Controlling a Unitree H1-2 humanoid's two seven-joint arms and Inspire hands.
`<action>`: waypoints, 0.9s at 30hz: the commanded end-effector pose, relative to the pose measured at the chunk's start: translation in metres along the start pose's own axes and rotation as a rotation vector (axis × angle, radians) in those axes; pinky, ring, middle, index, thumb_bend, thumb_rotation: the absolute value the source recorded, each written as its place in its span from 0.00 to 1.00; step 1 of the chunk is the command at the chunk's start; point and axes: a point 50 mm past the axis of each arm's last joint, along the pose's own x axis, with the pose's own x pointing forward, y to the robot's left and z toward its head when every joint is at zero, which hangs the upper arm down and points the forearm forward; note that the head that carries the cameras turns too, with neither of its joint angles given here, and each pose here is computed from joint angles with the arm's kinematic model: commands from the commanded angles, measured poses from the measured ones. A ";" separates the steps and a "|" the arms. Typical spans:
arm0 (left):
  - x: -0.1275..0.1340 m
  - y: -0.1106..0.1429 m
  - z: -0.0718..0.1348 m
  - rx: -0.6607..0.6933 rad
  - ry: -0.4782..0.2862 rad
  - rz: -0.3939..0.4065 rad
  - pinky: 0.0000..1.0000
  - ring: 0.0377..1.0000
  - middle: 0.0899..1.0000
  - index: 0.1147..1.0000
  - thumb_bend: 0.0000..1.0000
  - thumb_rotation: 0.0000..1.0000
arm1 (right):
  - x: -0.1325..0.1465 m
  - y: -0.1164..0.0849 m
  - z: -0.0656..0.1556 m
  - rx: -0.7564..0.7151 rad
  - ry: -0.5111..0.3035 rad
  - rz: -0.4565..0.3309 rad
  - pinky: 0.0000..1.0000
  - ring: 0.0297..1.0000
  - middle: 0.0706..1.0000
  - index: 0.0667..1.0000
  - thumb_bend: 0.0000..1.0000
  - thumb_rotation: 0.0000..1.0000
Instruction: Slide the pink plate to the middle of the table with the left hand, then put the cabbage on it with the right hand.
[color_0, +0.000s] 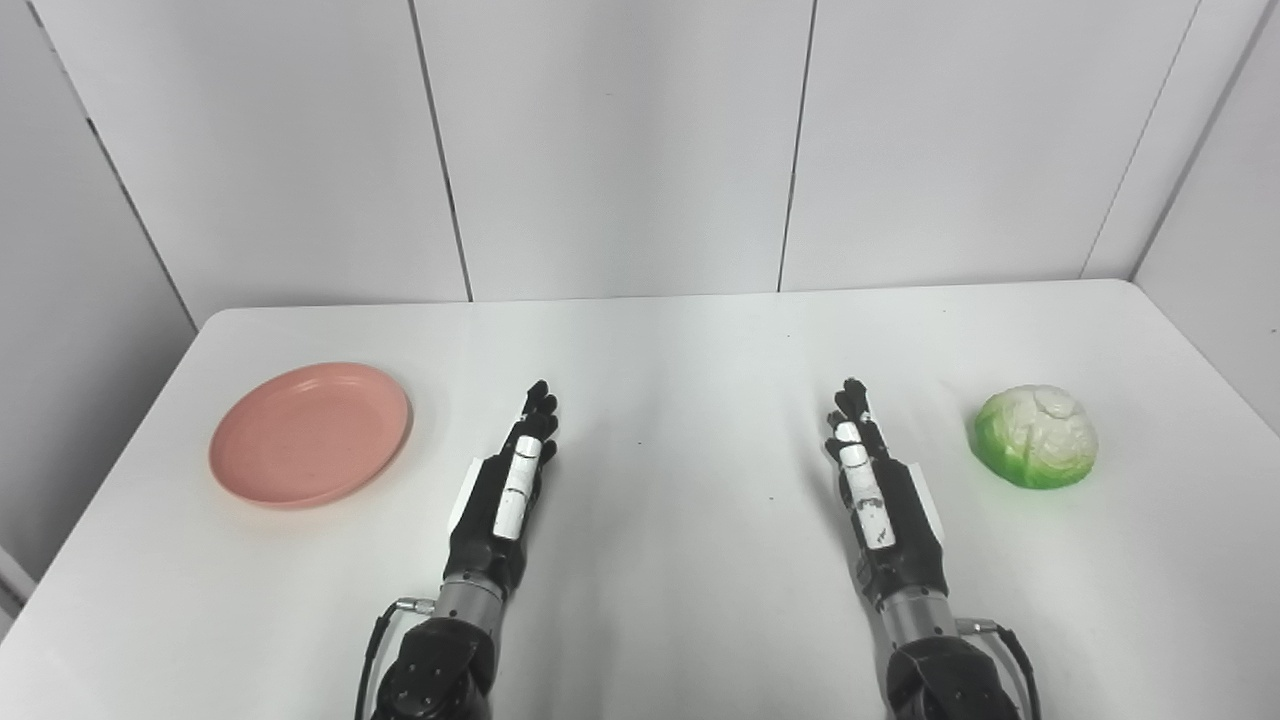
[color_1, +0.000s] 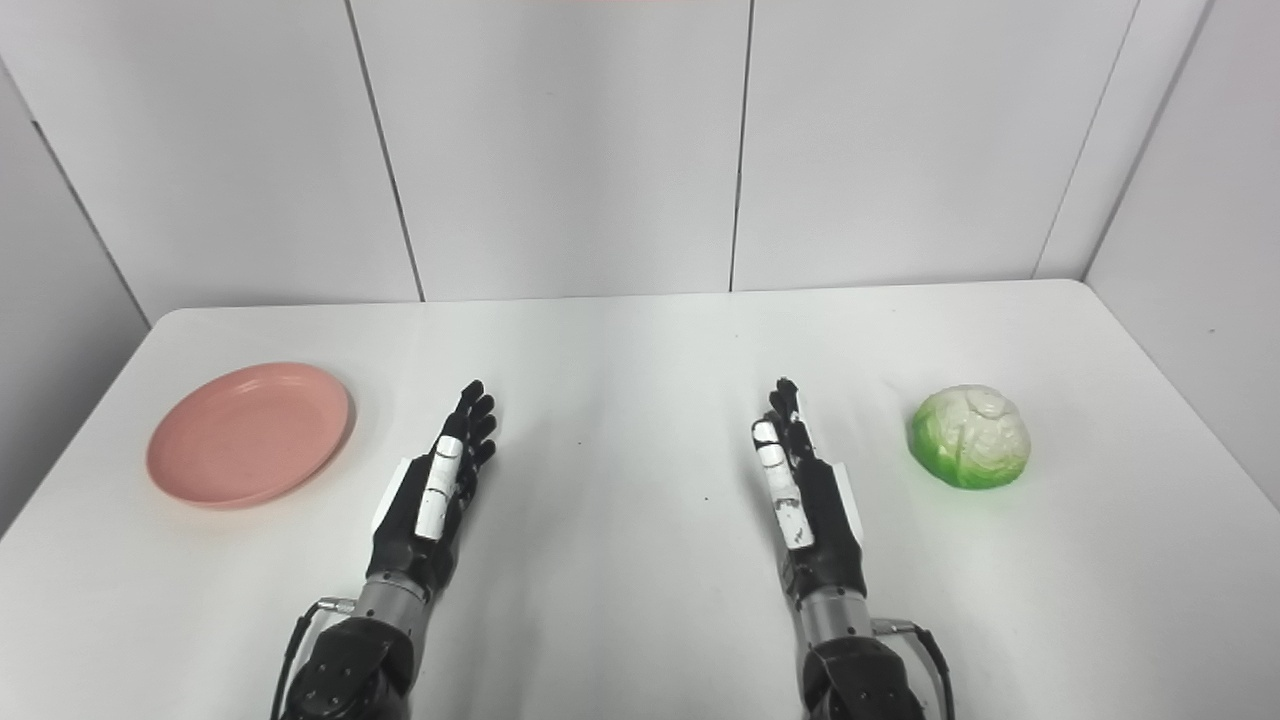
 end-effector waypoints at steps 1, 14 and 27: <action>0.003 0.002 0.012 0.041 -0.051 0.005 1.00 1.00 1.00 1.00 0.72 1.00 | 0.006 0.008 0.017 0.008 -0.048 -0.004 1.00 1.00 1.00 1.00 0.63 0.92; -0.018 -0.010 0.029 -0.019 -0.056 0.005 1.00 1.00 1.00 1.00 0.71 1.00 | -0.003 0.012 0.018 0.012 -0.057 0.003 1.00 1.00 1.00 1.00 0.62 0.91; -0.021 -0.010 0.023 -0.079 -0.046 0.021 1.00 1.00 1.00 1.00 0.74 1.00 | -0.007 0.006 0.013 -0.004 -0.046 0.045 1.00 1.00 1.00 1.00 0.64 0.89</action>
